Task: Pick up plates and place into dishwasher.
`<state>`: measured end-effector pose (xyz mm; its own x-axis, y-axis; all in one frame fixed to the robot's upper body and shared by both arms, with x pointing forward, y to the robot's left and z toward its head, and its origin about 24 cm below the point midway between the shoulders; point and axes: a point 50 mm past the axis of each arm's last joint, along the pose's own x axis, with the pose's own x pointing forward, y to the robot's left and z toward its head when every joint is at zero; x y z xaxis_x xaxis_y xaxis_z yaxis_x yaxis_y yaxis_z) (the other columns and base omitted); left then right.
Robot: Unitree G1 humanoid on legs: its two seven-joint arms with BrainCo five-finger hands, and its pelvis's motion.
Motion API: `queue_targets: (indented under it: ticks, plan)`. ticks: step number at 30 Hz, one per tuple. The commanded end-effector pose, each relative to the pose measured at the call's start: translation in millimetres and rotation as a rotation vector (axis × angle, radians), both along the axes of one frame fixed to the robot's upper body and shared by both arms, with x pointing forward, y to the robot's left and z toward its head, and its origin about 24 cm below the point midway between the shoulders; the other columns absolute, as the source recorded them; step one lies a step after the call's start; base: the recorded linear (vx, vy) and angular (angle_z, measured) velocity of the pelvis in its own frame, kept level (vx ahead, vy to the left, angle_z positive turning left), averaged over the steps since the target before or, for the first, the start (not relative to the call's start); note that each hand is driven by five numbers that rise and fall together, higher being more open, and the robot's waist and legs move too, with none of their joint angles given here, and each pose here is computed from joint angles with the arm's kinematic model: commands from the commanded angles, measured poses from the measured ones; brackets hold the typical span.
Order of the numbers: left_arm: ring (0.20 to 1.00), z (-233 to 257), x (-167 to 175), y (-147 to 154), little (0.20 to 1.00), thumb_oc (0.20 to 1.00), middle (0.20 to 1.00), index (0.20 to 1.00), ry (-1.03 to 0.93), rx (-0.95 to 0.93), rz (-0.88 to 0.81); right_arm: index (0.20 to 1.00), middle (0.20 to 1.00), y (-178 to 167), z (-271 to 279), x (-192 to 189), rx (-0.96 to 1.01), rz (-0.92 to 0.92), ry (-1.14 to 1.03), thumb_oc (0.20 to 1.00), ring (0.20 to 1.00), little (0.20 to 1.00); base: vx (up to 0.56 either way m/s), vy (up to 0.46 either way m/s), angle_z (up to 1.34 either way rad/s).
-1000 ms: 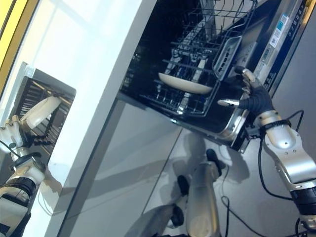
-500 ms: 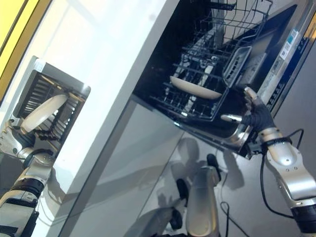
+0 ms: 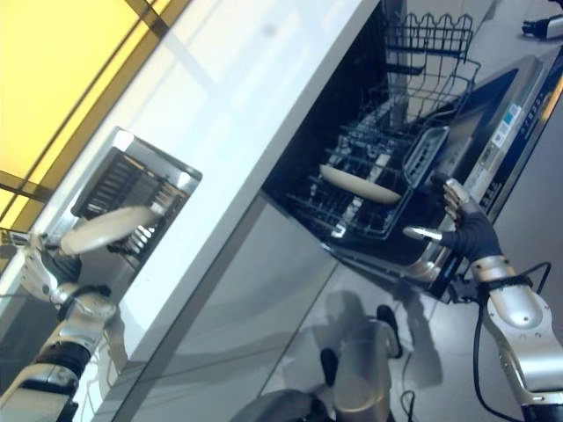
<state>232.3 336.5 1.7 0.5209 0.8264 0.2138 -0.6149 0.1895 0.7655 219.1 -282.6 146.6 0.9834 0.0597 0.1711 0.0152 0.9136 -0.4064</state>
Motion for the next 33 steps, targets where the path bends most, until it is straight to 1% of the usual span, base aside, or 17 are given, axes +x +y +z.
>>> queue_targets:
  ticks: [1, 5, 10, 21, 25, 26, 27, 33]
  plan:
    - [0.200, 0, -21, 20, 0.200, 0.200, 0.200, 0.200, 0.071, 0.122, 0.016, 1.000, 1.000, 6, 12, -12, -0.010, 0.042, -0.091, 1.000, 1.000, 1.000, 0.04, -0.030, 0.20]
    - [0.200, -4, -27, 16, 0.200, 0.200, 0.200, 0.200, 0.114, 0.190, -0.044, 1.000, 1.000, 2, 10, -15, -0.002, 0.019, -0.063, 1.000, 1.000, 1.000, 0.07, -0.010, 0.12]
    - [0.200, -7, -35, 13, 0.200, 0.200, 0.200, 0.200, 0.122, 0.196, -0.072, 1.000, 1.000, -3, 10, -19, 0.006, 0.001, -0.033, 1.000, 1.000, 1.000, 0.05, -0.017, 0.03]
    - [0.200, -7, -36, 4, 0.200, 0.200, 0.200, 0.200, 0.140, 0.262, -0.153, 1.000, 1.000, -7, 4, -23, 0.035, -0.031, -0.036, 1.000, 1.000, 1.000, 0.02, -0.016, 0.01]
    - [0.200, -5, -36, 0, 0.200, 0.200, 0.200, 0.200, 0.180, 0.372, -0.205, 1.000, 1.000, -9, 1, -26, 0.035, -0.043, -0.021, 1.000, 1.000, 1.000, 0.07, 0.003, 0.01]
    - [0.545, -4, -36, 0, 0.545, 0.545, 0.545, 0.545, 0.204, 0.413, -0.220, 1.000, 1.000, -10, 1, -27, 0.032, -0.044, -0.016, 1.000, 1.000, 1.000, 0.07, 0.016, 0.02]
    - [1.000, -4, -36, 1, 1.000, 1.000, 1.000, 1.000, 0.233, 0.454, -0.233, 1.000, 1.000, -10, 1, -27, 0.032, -0.043, -0.012, 1.000, 1.000, 1.000, 0.06, 0.018, 0.01]
    - [1.000, 1, -32, -5, 1.000, 1.000, 1.000, 1.000, 0.323, 0.717, -0.332, 1.000, 1.000, -14, 6, -26, 0.017, -0.036, 0.001, 1.000, 1.000, 1.000, 0.04, 0.027, -0.04]
